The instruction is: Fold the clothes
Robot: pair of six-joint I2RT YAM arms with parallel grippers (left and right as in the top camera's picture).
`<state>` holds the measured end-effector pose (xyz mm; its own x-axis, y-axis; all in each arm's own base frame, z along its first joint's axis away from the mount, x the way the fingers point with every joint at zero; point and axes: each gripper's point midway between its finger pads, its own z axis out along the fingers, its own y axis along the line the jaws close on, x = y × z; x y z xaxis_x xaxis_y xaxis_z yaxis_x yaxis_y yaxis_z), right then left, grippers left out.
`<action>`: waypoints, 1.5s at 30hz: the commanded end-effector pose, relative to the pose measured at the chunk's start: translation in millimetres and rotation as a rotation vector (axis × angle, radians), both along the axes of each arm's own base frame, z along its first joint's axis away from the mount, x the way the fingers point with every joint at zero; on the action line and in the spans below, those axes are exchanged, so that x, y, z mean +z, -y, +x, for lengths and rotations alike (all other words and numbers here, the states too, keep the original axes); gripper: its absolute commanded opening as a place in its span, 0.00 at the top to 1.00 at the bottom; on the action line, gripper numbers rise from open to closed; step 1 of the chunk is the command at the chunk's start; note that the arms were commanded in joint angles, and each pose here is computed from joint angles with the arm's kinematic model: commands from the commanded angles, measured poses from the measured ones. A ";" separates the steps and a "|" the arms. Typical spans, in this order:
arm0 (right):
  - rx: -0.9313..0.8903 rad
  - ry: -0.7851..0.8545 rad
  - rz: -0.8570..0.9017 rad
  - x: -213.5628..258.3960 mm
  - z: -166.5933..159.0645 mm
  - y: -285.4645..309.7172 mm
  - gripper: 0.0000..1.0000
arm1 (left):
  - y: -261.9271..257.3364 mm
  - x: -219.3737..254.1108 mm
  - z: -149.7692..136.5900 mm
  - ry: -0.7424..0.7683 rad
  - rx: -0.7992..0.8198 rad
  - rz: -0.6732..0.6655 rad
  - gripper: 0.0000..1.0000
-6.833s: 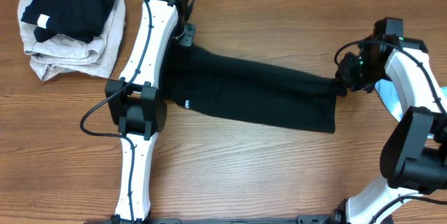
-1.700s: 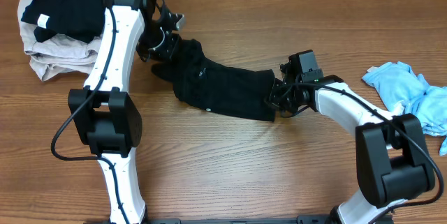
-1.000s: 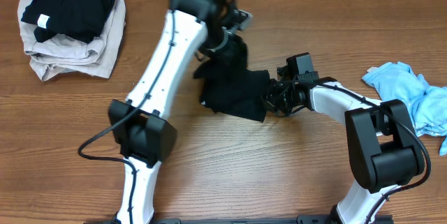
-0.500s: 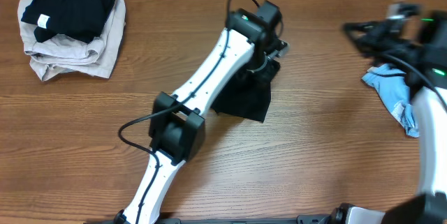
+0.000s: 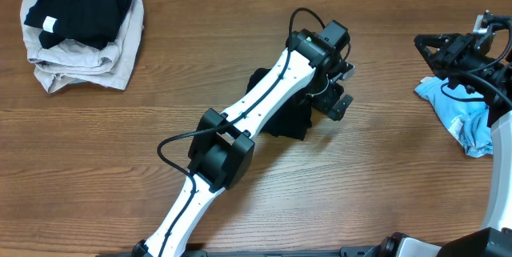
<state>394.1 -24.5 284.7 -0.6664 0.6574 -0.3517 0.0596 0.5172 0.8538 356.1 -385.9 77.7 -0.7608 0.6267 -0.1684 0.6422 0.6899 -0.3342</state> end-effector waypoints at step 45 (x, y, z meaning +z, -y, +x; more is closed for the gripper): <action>-0.230 -0.233 -0.251 -56.9 -21.0 59.6 0.00 | -51.6 -73.6 -11.0 0.080 -0.109 0.337 0.00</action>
<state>373.5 -81.8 227.2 -0.5951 0.7157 -0.3657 0.3744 0.6495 0.6619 348.2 -343.7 22.8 -0.6627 0.7483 -0.0302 0.7486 0.6607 -0.0553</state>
